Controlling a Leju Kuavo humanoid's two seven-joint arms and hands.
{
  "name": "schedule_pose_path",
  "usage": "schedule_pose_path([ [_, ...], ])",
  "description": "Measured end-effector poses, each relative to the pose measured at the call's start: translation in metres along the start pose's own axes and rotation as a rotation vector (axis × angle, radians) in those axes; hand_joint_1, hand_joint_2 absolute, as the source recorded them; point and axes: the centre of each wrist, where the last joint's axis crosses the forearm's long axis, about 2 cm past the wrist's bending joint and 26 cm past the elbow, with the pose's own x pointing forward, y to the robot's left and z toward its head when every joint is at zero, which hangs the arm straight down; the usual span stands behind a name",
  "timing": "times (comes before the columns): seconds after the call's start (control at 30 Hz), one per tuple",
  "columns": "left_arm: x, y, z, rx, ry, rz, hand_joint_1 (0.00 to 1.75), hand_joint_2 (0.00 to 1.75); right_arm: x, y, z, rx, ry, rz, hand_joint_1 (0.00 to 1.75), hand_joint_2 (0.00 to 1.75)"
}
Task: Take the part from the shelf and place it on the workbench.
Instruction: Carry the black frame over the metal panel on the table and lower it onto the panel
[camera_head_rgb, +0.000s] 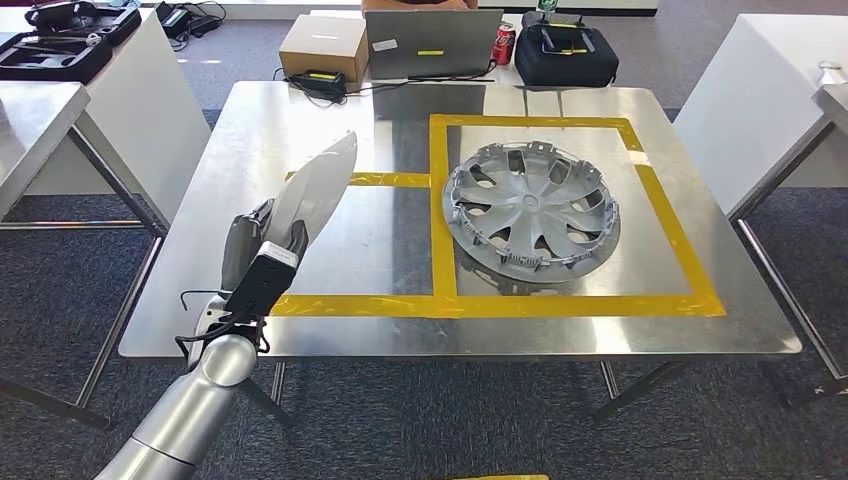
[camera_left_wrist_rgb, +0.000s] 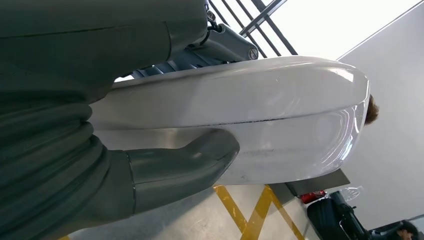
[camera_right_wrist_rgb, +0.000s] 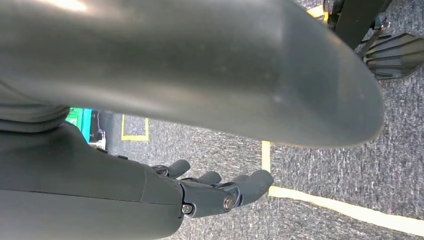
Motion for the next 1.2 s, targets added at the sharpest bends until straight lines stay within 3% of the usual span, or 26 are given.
schedule_pose_path([
  [0.43,-0.003,0.001,-0.002,-0.009,0.008,-0.053,1.75,1.75,-0.001,0.000,0.000,0.008,-0.009,0.025,0.00,0.00],
  [0.57,-0.016,0.014,-0.023,-0.013,0.042,-0.122,1.75,1.75,0.000,0.000,0.000,0.016,-0.015,0.051,0.00,0.00],
  [0.73,-0.041,0.049,-0.061,-0.032,0.125,-0.221,1.75,1.75,0.001,-0.001,0.000,0.015,-0.025,0.061,0.00,0.00],
  [0.87,-0.051,0.065,-0.075,-0.051,0.163,-0.251,1.75,1.75,0.003,-0.002,0.000,0.011,-0.027,0.061,0.00,0.00],
  [1.03,-0.053,0.063,-0.076,-0.075,0.174,-0.268,1.75,1.75,0.005,-0.002,0.000,0.010,-0.014,0.063,0.00,0.00],
  [1.2,-0.044,0.047,-0.077,-0.120,0.166,-0.242,1.75,1.75,0.006,-0.002,0.000,0.010,0.002,0.085,0.00,0.00],
])
